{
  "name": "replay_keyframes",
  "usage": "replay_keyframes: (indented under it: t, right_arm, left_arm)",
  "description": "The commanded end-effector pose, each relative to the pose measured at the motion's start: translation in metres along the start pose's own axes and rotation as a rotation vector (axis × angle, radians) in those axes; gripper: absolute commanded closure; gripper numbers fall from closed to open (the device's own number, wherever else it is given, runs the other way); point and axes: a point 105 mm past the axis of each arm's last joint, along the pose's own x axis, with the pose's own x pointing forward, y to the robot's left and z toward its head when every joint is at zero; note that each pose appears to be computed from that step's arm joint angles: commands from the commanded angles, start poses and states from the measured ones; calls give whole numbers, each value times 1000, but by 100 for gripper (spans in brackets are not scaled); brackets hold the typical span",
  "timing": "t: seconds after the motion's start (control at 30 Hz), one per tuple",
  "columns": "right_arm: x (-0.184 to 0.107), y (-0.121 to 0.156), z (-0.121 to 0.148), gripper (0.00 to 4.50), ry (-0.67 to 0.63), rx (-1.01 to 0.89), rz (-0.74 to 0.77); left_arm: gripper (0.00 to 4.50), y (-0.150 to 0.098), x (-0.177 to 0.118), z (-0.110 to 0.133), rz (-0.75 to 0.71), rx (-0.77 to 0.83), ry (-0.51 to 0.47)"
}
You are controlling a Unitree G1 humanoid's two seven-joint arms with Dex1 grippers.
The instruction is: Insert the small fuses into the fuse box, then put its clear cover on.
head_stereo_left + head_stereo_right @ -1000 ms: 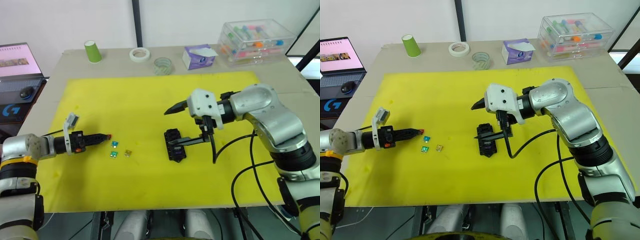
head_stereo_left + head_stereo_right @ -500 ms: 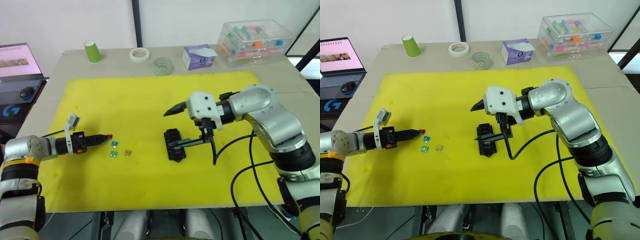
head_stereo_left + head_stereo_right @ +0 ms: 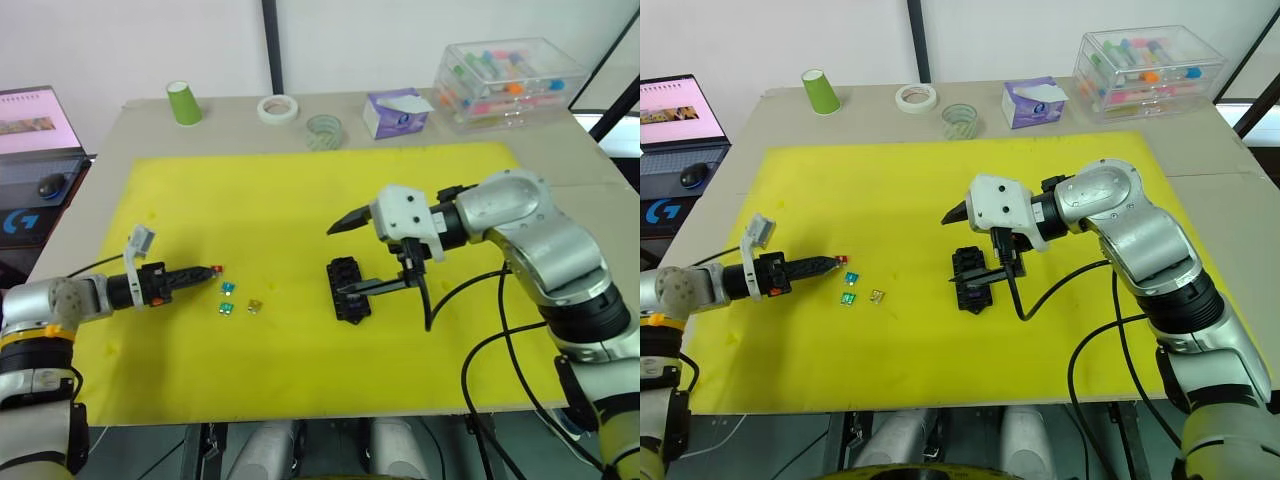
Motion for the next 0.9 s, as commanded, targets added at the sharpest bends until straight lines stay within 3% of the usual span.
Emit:
replay_keyframes:
  t: [0.03,0.2,0.37,0.5,0.6,0.67,0.9]
  right_arm:
    - [-12,-6,11,0,-37,13,-43]
    - [-17,-11,34,0,-207,209,-57]
    - [-15,-14,35,0,-194,370,-53]
    - [-14,-13,34,0,-164,381,-45]
    - [-13,-8,35,62,-161,389,-15]
    - [-13,-6,38,128,-158,408,11]
    - [-12,-3,40,128,-144,488,59]
  left_arm:
    - [448,-40,1,30,-99,187,-82]
    - [448,-110,30,15,-285,464,-40]
    - [448,-148,52,7,-386,605,-85]
    - [448,-160,60,7,-416,642,-122]
    - [450,-166,64,4,-441,662,-117]
    - [450,-169,66,2,-455,673,-105]
    - [450,-167,70,-4,-469,683,-78]
